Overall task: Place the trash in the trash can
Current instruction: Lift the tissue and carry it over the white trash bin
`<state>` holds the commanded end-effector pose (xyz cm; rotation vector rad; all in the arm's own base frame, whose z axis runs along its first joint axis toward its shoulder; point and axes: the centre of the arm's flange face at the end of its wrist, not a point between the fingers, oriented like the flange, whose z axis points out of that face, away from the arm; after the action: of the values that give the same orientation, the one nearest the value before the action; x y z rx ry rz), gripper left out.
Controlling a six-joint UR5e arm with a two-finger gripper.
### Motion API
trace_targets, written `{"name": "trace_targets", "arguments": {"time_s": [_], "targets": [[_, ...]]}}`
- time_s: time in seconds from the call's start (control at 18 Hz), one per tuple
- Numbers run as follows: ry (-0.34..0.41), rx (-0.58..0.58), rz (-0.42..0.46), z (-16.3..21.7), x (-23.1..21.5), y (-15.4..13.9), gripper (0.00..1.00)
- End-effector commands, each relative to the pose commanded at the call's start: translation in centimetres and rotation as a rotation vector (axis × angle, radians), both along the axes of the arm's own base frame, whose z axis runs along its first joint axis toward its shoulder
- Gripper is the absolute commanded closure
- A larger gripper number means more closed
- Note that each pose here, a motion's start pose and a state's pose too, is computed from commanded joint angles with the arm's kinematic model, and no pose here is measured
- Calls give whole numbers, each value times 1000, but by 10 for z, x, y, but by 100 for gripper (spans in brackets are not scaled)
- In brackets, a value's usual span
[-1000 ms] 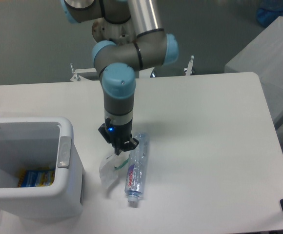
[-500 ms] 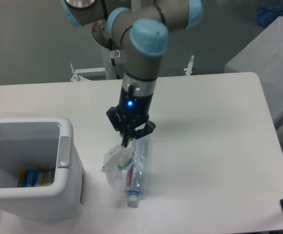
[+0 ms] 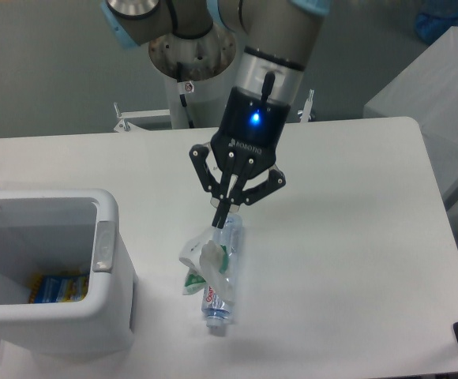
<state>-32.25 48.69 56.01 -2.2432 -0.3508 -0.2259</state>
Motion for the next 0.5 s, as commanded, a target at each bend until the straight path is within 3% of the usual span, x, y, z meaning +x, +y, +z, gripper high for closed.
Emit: {"name": "trace_targets", "arguments": {"time_s": [0.11,0.5], "targets": [[-10,13,-1,8,17,-1,100],[-13,18,-133,12,96,25,100]]}}
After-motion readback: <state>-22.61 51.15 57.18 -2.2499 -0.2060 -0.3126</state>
